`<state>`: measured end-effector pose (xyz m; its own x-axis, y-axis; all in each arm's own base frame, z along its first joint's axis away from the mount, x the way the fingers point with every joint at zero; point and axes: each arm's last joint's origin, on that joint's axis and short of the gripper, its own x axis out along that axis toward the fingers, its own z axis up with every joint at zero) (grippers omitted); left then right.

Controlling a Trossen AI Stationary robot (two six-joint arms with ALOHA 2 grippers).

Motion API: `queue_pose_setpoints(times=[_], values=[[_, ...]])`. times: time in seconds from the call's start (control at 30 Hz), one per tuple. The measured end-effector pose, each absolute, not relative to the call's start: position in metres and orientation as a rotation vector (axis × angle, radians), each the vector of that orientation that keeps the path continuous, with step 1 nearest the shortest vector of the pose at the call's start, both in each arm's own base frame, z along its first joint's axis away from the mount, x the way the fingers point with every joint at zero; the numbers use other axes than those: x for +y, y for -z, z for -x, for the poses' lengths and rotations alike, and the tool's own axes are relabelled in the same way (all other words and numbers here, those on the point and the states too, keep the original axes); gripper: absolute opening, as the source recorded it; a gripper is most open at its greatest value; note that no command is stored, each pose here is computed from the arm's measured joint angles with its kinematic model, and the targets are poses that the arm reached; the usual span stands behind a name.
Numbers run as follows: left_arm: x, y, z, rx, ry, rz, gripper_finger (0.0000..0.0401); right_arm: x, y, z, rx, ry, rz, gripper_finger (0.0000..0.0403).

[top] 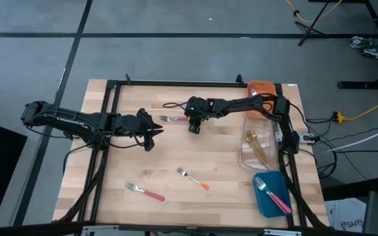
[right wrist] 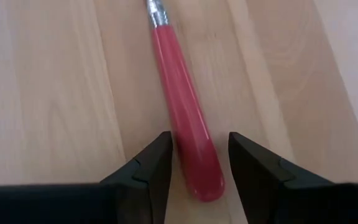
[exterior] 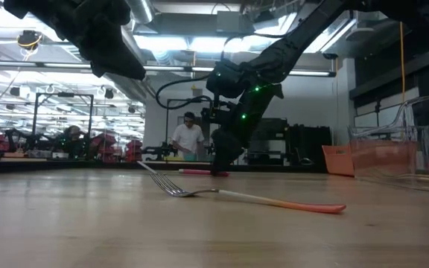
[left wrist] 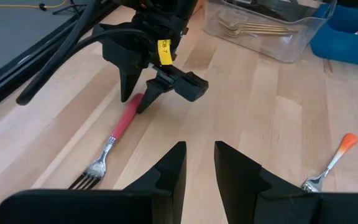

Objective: Sort silverware by color (type)
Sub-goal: Put the pink fork into the blue bin

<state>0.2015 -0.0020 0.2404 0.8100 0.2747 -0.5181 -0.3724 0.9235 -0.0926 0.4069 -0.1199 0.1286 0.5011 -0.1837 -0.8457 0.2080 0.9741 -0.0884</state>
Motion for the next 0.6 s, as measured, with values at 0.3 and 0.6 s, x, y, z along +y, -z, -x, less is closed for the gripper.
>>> queue_pose_setpoints(times=[0.3, 0.6], values=[[-0.002, -0.2404, -0.2015, 0.522, -0.348, 0.194, 0.0077, -0.1183, -0.1278, -0.4054, 1.039, 0.216, -0.038, 0.012], [-0.002, -0.2404, -0.2015, 0.522, -0.348, 0.194, 0.0077, -0.1171, -0.1275, -0.4049, 1.047, 0.204, -0.043, 0.0052]])
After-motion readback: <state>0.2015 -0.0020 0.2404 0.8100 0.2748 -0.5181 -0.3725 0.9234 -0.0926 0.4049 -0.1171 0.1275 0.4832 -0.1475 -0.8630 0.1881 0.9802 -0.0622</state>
